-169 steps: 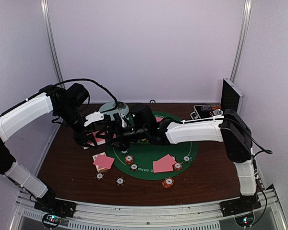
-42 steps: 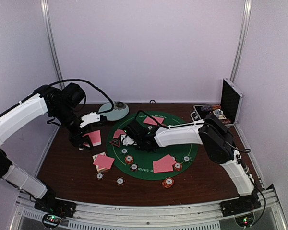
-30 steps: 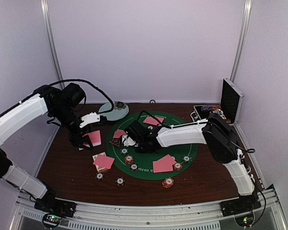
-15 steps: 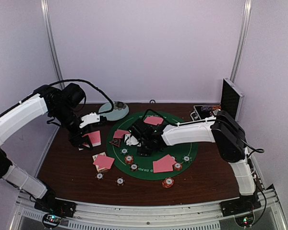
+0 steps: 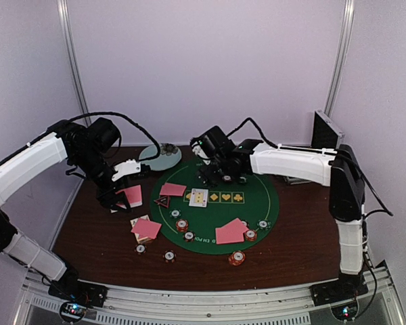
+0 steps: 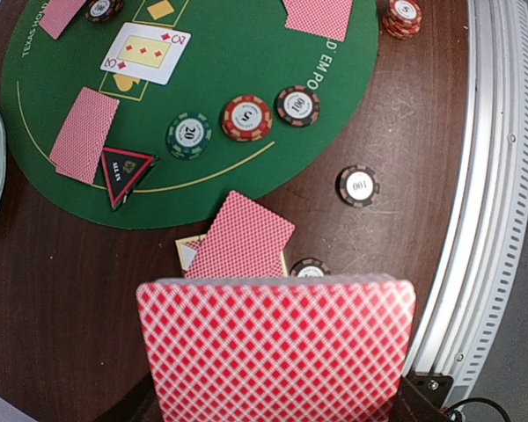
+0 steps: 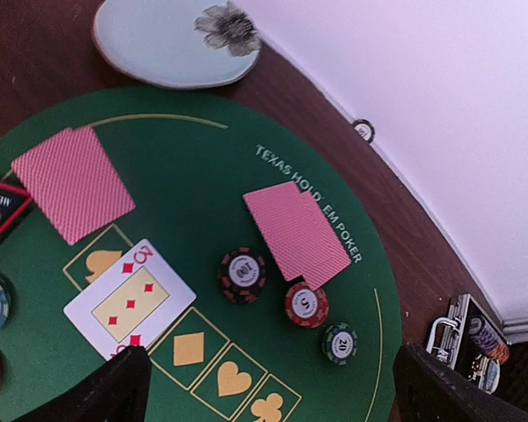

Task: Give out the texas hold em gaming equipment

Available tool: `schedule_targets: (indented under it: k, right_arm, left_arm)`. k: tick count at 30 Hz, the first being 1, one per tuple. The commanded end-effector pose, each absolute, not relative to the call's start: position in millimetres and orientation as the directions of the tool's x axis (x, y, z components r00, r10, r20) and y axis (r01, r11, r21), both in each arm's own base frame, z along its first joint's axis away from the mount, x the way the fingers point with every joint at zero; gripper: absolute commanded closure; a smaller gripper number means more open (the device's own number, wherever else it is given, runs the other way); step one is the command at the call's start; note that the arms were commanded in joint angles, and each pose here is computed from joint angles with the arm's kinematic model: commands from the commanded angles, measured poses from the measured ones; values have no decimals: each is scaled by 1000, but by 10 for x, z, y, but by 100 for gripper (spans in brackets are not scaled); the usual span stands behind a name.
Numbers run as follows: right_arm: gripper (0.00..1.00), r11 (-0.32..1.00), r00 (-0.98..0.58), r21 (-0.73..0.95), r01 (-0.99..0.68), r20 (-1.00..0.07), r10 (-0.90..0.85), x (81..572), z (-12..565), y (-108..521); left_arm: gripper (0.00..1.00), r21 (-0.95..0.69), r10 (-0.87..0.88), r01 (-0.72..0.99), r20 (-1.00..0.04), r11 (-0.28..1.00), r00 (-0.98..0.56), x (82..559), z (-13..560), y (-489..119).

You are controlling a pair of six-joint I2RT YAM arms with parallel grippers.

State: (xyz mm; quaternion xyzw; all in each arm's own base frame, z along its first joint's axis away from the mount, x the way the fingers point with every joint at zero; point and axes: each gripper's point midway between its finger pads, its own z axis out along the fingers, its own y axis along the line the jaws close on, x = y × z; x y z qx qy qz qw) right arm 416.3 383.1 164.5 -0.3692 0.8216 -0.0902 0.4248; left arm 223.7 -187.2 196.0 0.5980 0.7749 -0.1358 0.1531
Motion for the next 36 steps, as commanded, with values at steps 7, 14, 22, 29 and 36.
schedule_targets:
  k: [7, 14, 22, 29, 36]
  right_arm:
    - [1, 828, -638, 289, -481, -763, -104, 3948, 2557, 3641]
    - [1, 698, -789, 574, -428, -613, 21, 3642, 2471, 3766]
    - [1, 478, -926, 822, -310, -375, 45, 3050, 2463, 4230]
    - [6, 323, -969, 919, -227, -245, 18, 2696, 2451, 4757]
    - [8, 233, -983, 955, -185, -184, -27, 2528, 2427, 5099]
  left_arm:
    - [100, 6, 874, 975, -443, 223, -197, 2258, 2110, -1915]
    - [100, 0, 874, 973, -440, 230, -207, 2268, 2099, -1917]
    - [100, -1, 873, 972, -439, 237, -213, 2289, 2080, -1926]
    - [100, -11, 870, 971, -442, 238, -218, 2305, 2071, -1951]
    - [100, -13, 869, 971, -443, 238, -219, 2307, 2072, -1956]
